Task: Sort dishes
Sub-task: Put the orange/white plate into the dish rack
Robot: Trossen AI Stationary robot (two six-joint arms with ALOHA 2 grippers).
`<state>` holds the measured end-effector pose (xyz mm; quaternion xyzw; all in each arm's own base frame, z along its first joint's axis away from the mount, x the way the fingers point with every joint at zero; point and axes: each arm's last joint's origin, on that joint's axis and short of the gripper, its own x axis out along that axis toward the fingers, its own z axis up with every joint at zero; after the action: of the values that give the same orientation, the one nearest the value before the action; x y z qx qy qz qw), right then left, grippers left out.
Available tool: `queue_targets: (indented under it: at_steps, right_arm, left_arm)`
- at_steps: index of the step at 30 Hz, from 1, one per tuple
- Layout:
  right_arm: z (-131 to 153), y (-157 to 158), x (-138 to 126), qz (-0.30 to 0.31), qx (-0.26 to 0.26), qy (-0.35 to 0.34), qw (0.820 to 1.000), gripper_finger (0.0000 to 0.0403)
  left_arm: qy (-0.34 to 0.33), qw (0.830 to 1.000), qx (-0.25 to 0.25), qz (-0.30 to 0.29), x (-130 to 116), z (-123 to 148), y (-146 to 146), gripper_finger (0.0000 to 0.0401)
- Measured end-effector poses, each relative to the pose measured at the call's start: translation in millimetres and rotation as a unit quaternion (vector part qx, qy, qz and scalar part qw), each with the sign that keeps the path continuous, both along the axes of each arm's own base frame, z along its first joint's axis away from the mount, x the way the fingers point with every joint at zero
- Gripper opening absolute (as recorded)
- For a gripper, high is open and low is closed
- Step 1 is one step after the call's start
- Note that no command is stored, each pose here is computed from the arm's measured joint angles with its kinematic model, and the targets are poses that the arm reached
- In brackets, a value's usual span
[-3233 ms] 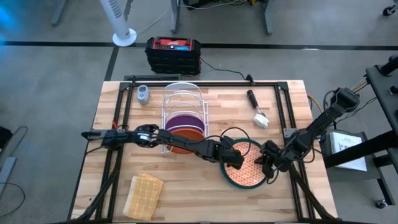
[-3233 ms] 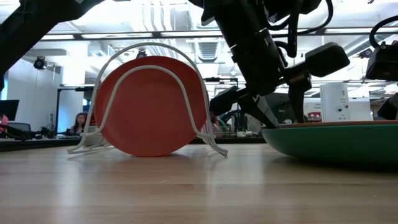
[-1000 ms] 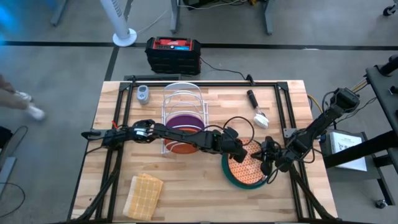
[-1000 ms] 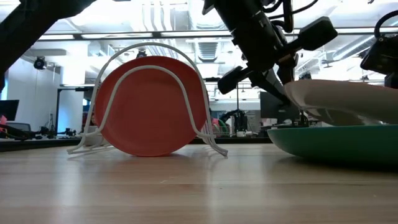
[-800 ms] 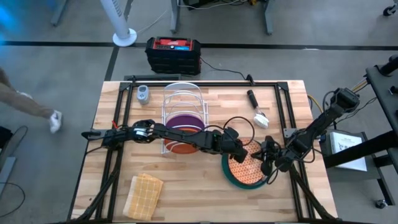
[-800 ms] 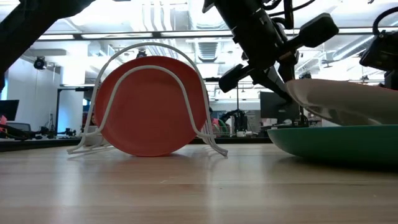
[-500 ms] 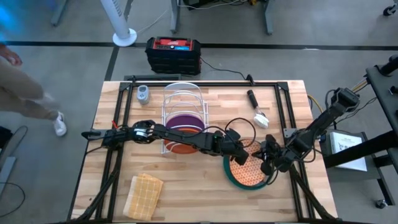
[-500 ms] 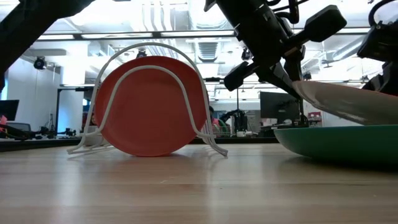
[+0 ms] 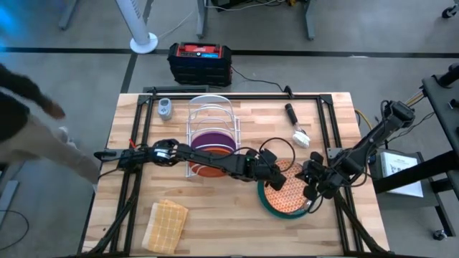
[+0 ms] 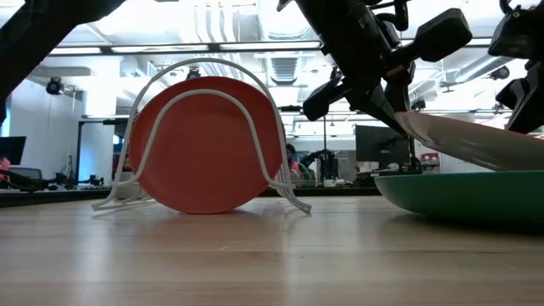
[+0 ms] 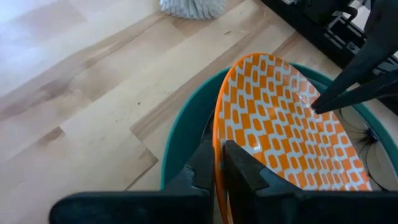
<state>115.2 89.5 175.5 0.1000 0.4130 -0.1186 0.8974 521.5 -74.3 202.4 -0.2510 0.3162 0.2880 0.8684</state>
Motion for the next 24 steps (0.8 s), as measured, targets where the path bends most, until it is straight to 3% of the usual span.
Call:
queue_targets:
  at_steps: [17, 24]
  right_arm:
    - [28.8, -24.5, -25.0, -0.004, 0.04, -0.051, 0.998, 0.0141]
    - [28.1, -32.3, -32.0, -0.021, 0.02, -0.045, 0.999, 0.0186]
  left_arm:
    - [-0.009, 0.999, 0.047, -0.023, 1.5, 2.4, -9.1, 0.0005]
    - [-0.008, 0.998, 0.056, -0.027, 1.3, 2.7, -10.7, 0.0005]
